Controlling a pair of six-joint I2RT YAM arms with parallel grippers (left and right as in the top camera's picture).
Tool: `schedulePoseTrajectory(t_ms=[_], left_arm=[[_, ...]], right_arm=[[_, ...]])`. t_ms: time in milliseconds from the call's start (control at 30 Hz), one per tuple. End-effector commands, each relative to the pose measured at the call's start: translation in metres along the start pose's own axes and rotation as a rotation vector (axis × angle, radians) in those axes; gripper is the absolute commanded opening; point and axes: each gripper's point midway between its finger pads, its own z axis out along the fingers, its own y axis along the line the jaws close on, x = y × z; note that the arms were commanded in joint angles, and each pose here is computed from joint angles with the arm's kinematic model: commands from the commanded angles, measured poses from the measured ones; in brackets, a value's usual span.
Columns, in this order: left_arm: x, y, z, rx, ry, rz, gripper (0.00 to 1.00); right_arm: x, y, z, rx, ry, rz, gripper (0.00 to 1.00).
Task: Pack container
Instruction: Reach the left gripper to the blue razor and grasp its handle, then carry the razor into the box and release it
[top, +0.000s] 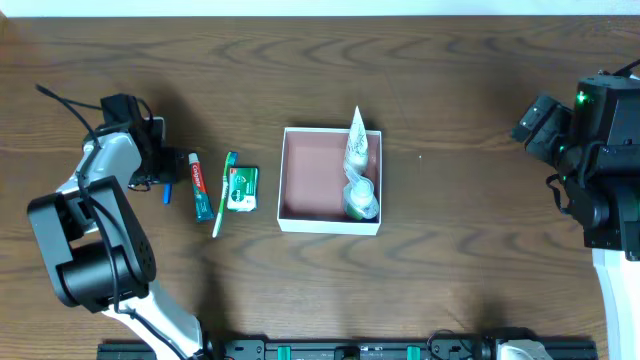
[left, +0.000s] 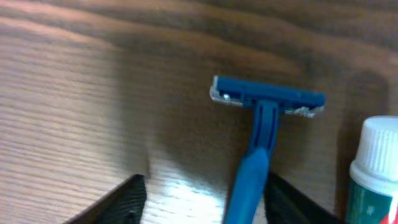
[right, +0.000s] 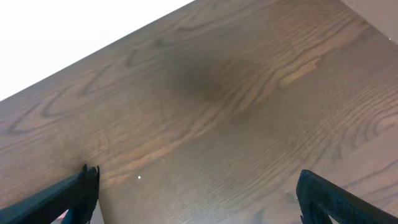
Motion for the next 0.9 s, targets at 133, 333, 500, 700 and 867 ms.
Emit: schedulePoseTrajectory(t_ms=[133, 333, 500, 700, 867], left_arm=[[0.007, -0.002, 0.017, 0.015, 0.042, 0.01, 0.39], [0.005, -0.002, 0.013, 0.013, 0.036, -0.014, 0.1], [-0.001, 0.0, -0.004, 0.007, 0.003, -0.081, 0.06], [-0.011, -0.007, -0.057, 0.018, -0.085, -0.155, 0.06], [-0.029, -0.063, -0.13, 0.191, -0.259, -0.066, 0.06]], right_arm=[[-0.002, -0.002, 0.0, 0.007, -0.005, 0.023, 0.99], [-0.002, -0.002, 0.0, 0.007, -0.005, 0.023, 0.99], [-0.002, -0.002, 0.0, 0.007, -0.005, 0.023, 0.99], [-0.002, -0.002, 0.0, 0.007, -0.005, 0.023, 0.99], [-0.002, -0.002, 0.0, 0.007, -0.005, 0.023, 0.99]])
